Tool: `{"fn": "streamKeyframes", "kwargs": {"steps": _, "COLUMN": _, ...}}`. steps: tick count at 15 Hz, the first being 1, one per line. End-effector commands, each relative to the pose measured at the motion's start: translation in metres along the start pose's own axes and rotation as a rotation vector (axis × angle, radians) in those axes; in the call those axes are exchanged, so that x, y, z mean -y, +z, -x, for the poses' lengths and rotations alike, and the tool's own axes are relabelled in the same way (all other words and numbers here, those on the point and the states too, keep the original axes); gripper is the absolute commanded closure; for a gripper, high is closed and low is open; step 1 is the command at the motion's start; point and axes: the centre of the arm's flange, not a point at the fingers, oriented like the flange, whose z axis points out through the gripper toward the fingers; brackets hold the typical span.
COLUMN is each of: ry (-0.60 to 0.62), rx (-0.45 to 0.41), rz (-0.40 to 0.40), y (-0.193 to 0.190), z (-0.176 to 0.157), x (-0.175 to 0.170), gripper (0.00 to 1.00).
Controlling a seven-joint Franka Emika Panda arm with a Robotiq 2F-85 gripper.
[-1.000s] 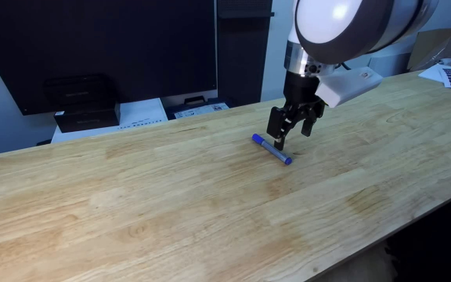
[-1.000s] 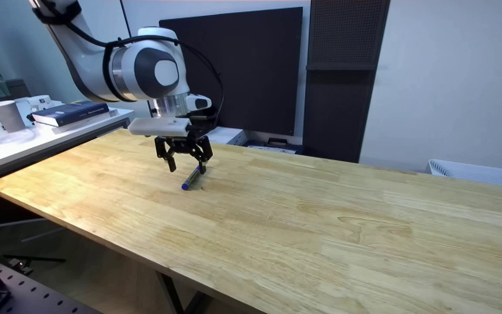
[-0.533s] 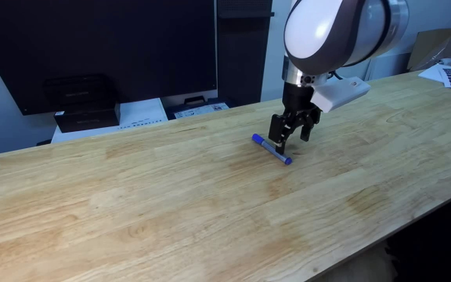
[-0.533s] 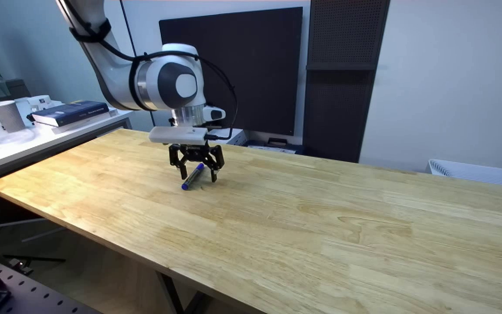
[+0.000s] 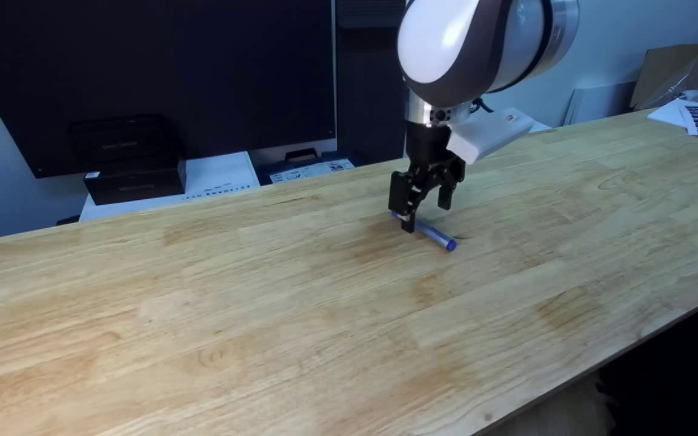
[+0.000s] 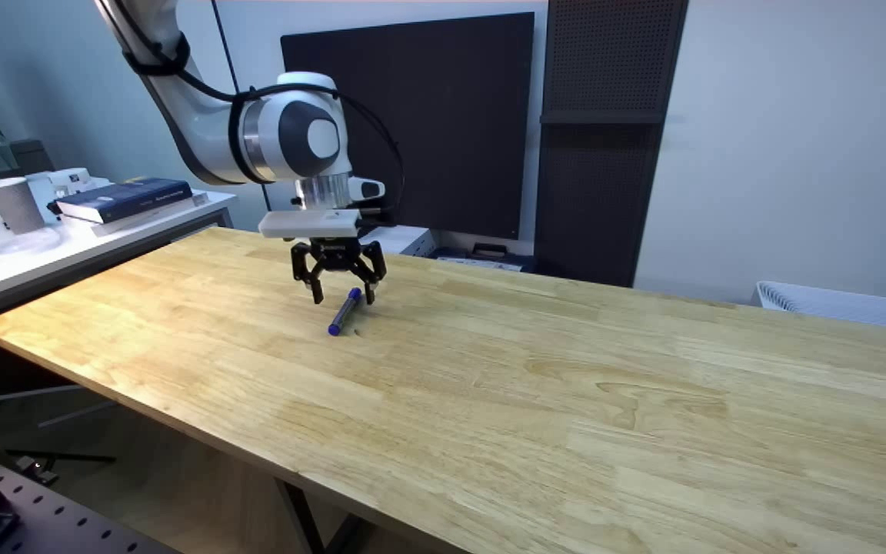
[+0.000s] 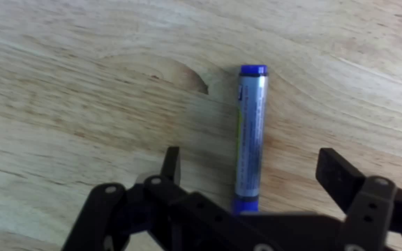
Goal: Move the blue marker to the right side of the table
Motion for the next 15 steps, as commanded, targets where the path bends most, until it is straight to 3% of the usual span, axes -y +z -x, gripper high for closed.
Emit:
{"fn": "streamKeyframes", "kwargs": {"steps": 1, "ry": -0.016, "rx": 0.015, "rz": 0.019, "y": -0.002, "z": -0.017, "x": 0.007, "gripper": 0.0}}
{"fn": "streamKeyframes", "kwargs": {"steps": 2, "ry": -0.019, "rx": 0.019, "rz": 0.018, "y": -0.001, "z": -0.018, "x": 0.008, "gripper": 0.0}}
{"fn": "streamKeyframes", "kwargs": {"steps": 3, "ry": -0.021, "rx": 0.022, "rz": 0.013, "y": 0.0, "z": -0.019, "x": 0.008, "gripper": 0.25}}
{"fn": "streamKeyframes", "kwargs": {"steps": 5, "ry": -0.019, "rx": 0.028, "rz": 0.012, "y": 0.003, "z": -0.02, "x": 0.005, "gripper": 0.32}}
{"fn": "streamKeyframes", "kwargs": {"steps": 11, "ry": -0.011, "rx": 0.047, "rz": 0.003, "y": 0.017, "z": -0.016, "x": -0.002, "gripper": 0.75}}
{"fn": "streamKeyframes", "kwargs": {"steps": 15, "ry": -0.018, "rx": 0.036, "rz": 0.005, "y": 0.009, "z": -0.017, "x": 0.0, "gripper": 0.99}}
